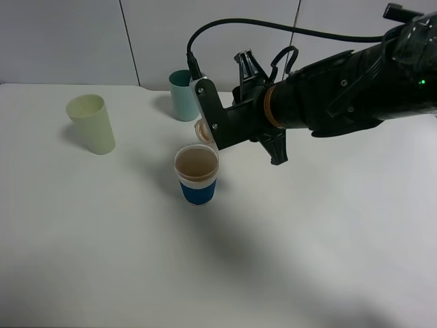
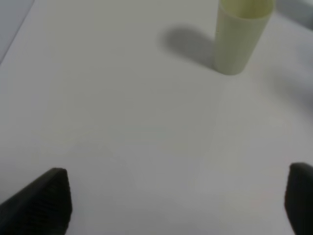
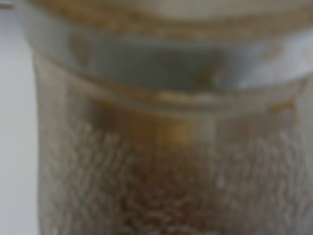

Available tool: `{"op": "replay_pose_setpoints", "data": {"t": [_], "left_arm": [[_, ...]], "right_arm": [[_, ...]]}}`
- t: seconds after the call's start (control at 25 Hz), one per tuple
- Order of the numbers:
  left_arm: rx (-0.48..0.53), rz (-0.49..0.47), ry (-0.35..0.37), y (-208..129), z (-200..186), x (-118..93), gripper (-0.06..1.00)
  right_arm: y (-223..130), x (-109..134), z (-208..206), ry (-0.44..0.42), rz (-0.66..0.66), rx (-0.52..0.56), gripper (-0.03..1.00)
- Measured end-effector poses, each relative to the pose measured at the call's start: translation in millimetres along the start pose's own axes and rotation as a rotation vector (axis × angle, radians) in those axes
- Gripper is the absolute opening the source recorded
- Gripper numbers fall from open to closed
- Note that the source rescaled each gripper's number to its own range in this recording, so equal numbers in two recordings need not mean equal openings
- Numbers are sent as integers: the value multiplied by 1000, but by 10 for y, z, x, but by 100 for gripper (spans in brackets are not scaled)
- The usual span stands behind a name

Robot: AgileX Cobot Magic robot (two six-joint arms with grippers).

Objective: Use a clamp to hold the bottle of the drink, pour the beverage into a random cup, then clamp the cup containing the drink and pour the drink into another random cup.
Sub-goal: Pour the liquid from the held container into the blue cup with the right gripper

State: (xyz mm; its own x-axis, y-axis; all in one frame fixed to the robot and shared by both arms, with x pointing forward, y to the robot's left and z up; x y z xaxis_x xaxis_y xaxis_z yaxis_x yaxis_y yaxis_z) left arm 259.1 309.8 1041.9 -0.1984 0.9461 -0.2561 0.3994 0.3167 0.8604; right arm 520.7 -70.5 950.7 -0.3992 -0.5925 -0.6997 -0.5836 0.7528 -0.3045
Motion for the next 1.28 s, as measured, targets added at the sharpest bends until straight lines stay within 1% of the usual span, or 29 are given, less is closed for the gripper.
{"op": "replay_pose_setpoints", "data": {"t": [0.12,0.36,1.0,1.28], "left_arm": [[0,0,0,0,0,0,95],[0,0,0,0,0,0,95],[0,0,0,0,0,0,95],[0,0,0,0,0,0,95]], "right_arm": [[38,7,5,5,-22,7,1],[126,149,152,71,-92,30,1],[89,162,149,83,-102,68,1],[40,21,140,51,-96,98,1]]}}
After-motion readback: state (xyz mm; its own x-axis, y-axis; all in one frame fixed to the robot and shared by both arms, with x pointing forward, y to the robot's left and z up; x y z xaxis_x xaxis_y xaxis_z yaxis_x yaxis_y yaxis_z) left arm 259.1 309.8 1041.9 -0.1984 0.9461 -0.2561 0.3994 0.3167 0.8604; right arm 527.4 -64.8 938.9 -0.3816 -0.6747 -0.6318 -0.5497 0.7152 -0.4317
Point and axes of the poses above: a point on each arm's last joint axis where the gripper is mounted, z pointing out along that axis toward the gripper, x along the wrist's bending axis when the last joint is at zero, y = z × x, the point moved 3 cm from there along z, pointing out along that axis toward the gripper, and after that the axes turned 14 degrees about -z, right-handed, at the moved point
